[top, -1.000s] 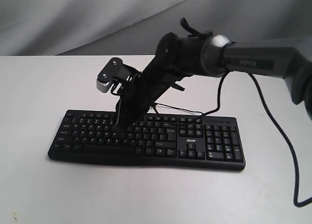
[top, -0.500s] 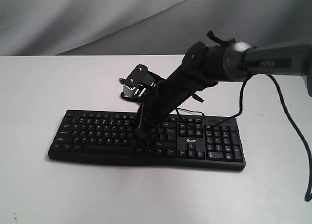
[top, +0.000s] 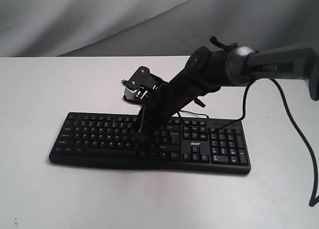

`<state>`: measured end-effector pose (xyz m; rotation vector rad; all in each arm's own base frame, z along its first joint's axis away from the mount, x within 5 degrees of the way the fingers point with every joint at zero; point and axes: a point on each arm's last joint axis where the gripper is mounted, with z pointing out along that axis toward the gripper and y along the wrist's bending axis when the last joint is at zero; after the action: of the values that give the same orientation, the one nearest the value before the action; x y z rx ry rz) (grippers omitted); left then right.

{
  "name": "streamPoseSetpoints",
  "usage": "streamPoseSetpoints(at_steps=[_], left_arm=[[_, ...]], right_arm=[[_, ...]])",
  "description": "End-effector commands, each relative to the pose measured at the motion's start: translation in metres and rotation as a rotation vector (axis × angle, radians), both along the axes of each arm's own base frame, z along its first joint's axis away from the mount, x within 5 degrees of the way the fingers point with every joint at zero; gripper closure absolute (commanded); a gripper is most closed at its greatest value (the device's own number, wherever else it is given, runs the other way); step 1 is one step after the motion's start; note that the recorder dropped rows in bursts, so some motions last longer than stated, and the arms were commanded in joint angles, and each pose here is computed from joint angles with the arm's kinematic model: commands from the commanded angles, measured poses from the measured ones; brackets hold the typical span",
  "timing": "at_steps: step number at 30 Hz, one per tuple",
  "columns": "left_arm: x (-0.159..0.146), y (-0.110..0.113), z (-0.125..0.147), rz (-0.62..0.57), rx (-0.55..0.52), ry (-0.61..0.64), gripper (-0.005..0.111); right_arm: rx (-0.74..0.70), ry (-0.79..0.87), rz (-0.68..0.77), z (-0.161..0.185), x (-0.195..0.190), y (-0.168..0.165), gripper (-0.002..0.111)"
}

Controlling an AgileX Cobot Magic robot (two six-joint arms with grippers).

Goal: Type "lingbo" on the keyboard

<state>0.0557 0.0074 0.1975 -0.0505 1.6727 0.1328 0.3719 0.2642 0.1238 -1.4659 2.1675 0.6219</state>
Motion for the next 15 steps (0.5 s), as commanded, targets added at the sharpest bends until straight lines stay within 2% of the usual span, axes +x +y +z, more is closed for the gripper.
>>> streamPoseSetpoints(at_steps=[1, 15], left_arm=[[-0.0001, -0.0004, -0.0008, -0.006, -0.001, -0.006, 0.106], [-0.0001, -0.0004, -0.0008, -0.006, -0.001, -0.006, 0.106]], right_arm=[[-0.001, -0.007, -0.011, -0.0016, 0.002, -0.0028, 0.108], [-0.013, 0.008, -0.009, -0.0067, 0.0015, -0.0033, 0.108]])
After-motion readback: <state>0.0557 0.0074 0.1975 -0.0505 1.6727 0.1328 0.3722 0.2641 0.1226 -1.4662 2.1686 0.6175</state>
